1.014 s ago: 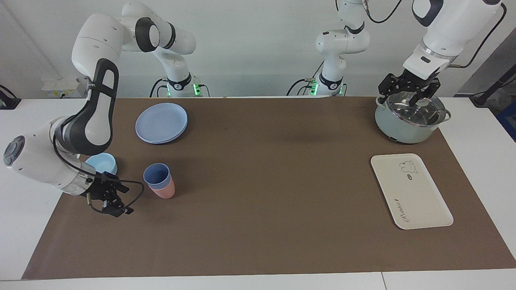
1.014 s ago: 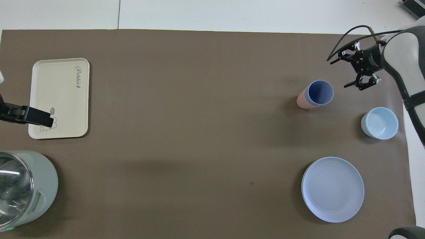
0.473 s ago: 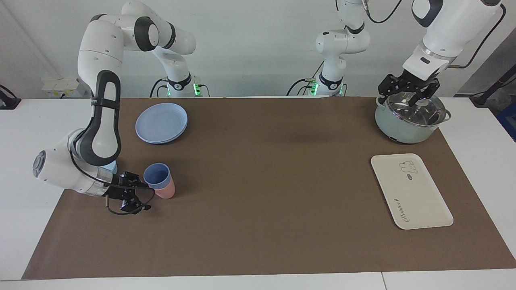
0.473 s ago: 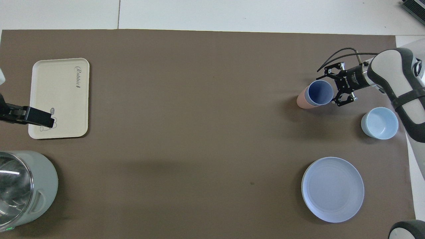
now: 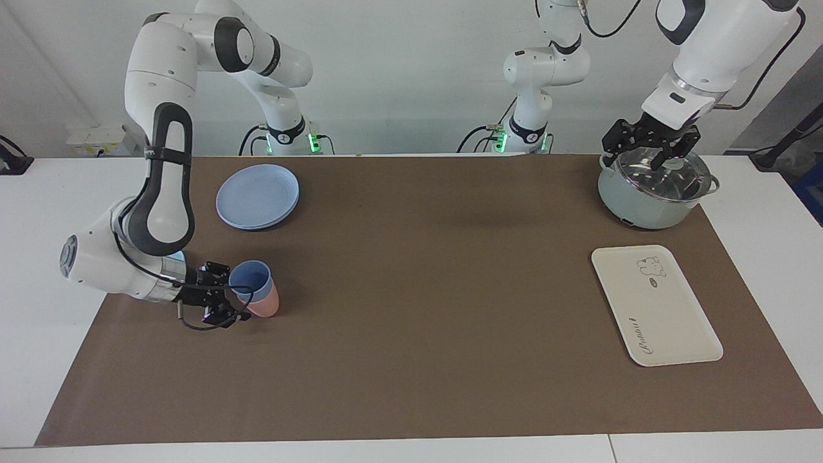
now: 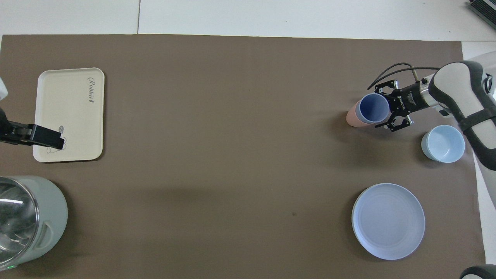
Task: Place cup on tray
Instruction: 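Lower the right gripper around the pink cup and close it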
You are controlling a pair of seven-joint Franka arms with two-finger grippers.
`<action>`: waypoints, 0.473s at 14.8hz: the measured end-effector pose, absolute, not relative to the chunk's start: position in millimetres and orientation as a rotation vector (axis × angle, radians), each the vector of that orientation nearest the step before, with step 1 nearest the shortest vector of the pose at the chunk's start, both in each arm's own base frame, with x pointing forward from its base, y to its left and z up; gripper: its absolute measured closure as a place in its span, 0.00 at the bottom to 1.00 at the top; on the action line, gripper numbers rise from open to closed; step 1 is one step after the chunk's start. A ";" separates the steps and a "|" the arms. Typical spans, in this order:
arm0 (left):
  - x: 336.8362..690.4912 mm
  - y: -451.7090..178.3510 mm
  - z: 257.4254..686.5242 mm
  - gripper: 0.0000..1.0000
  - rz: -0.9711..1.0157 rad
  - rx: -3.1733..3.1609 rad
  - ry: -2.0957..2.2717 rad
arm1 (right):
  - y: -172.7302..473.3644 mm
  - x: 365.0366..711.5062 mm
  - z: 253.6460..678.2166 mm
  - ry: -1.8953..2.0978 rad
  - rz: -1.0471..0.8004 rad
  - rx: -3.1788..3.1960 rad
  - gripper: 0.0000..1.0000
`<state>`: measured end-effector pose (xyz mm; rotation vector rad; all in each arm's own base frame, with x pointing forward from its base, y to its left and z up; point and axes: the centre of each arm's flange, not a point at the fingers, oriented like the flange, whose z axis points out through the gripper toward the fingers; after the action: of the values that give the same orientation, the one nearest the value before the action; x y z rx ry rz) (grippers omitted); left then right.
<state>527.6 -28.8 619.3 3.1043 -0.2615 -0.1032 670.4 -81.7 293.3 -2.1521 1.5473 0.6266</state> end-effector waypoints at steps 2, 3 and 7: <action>527.6 -28.8 619.3 0.00 -0.103 3.104 -0.261 | -80.0 668.3 292.3 1.545 0.645 -2.139 0.04; 527.6 -28.8 619.1 0.00 -0.104 3.104 -0.261 | -79.3 667.1 291.3 1.545 0.654 -2.137 0.04; 527.2 -29.0 617.9 0.00 -0.108 3.104 -0.262 | -75.0 668.7 292.7 1.540 0.668 -2.066 0.06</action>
<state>527.2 -29.0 617.9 3.1041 -0.2616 -0.1080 668.7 -75.0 292.7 -2.0658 1.5397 0.6677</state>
